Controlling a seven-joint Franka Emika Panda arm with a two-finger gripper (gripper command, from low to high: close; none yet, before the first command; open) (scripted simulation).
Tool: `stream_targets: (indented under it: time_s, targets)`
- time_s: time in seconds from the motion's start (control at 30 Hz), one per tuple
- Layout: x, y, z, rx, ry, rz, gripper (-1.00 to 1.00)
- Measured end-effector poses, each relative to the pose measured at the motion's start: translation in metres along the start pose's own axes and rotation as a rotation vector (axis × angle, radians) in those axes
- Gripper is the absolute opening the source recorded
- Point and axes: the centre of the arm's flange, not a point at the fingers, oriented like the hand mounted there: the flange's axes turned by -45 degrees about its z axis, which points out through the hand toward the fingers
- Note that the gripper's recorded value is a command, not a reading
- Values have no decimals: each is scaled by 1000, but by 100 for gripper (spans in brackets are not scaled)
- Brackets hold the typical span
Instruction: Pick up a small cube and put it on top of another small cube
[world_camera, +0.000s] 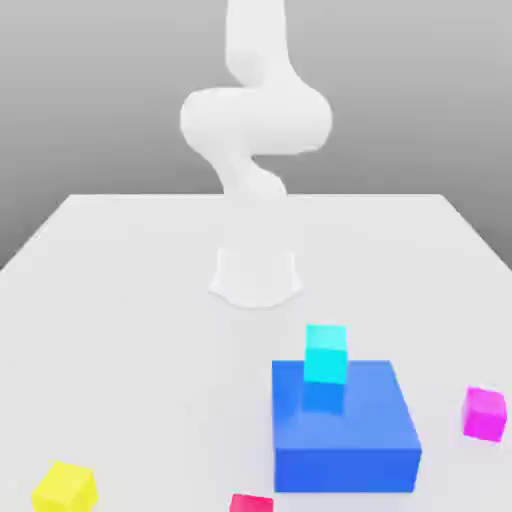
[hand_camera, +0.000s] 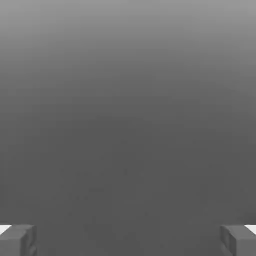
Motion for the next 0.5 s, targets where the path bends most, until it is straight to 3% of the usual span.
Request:
stream_targets:
  time_s: [0.5]
  targets:
    - [-52, 102, 254, -2, -368, 130, 0]
